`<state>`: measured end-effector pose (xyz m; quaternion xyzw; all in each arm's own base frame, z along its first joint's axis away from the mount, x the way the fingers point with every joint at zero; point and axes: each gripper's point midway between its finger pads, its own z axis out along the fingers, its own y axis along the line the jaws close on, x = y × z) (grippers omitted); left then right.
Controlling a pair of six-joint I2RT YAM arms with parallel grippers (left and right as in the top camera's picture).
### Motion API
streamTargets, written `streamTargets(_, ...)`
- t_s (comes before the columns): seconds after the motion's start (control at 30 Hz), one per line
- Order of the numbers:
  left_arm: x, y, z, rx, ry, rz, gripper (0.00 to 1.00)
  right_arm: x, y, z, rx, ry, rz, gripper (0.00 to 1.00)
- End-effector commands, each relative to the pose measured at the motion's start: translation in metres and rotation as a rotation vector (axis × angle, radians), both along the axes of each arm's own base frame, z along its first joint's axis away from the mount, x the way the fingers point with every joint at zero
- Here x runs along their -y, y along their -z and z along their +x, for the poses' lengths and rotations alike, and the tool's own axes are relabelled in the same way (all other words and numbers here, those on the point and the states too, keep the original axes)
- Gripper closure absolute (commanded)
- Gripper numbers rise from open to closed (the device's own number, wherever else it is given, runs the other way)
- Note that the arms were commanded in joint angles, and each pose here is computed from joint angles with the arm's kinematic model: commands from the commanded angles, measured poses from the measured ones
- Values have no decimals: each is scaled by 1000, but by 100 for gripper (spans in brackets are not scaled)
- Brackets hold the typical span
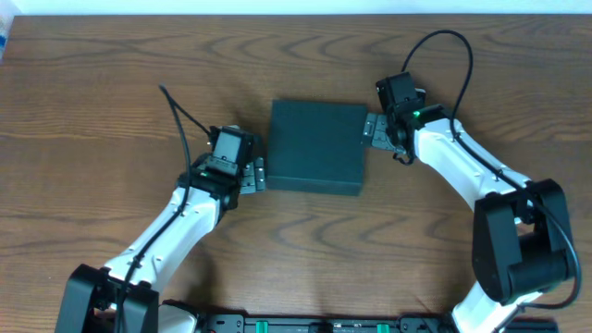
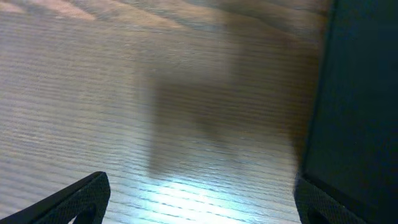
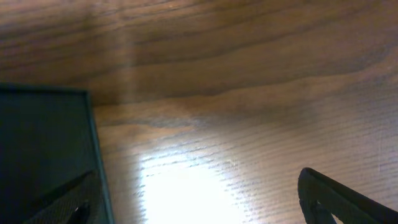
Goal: Pack container
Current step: 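Move both grippers to the left and right sides of the box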
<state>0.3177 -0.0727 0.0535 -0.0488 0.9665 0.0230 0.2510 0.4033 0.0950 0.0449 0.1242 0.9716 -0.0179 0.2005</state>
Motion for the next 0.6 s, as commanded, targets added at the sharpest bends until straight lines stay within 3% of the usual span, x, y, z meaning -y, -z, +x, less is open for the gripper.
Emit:
streamTargets(0.0, -4, -5, 7, 32, -33, 18, 4, 1, 2, 3, 8, -8, 0, 1)
streamTargets(0.57, 15, 8, 1, -30, -19, -89, 4, -5, -6, 22, 92, -11, 26, 1)
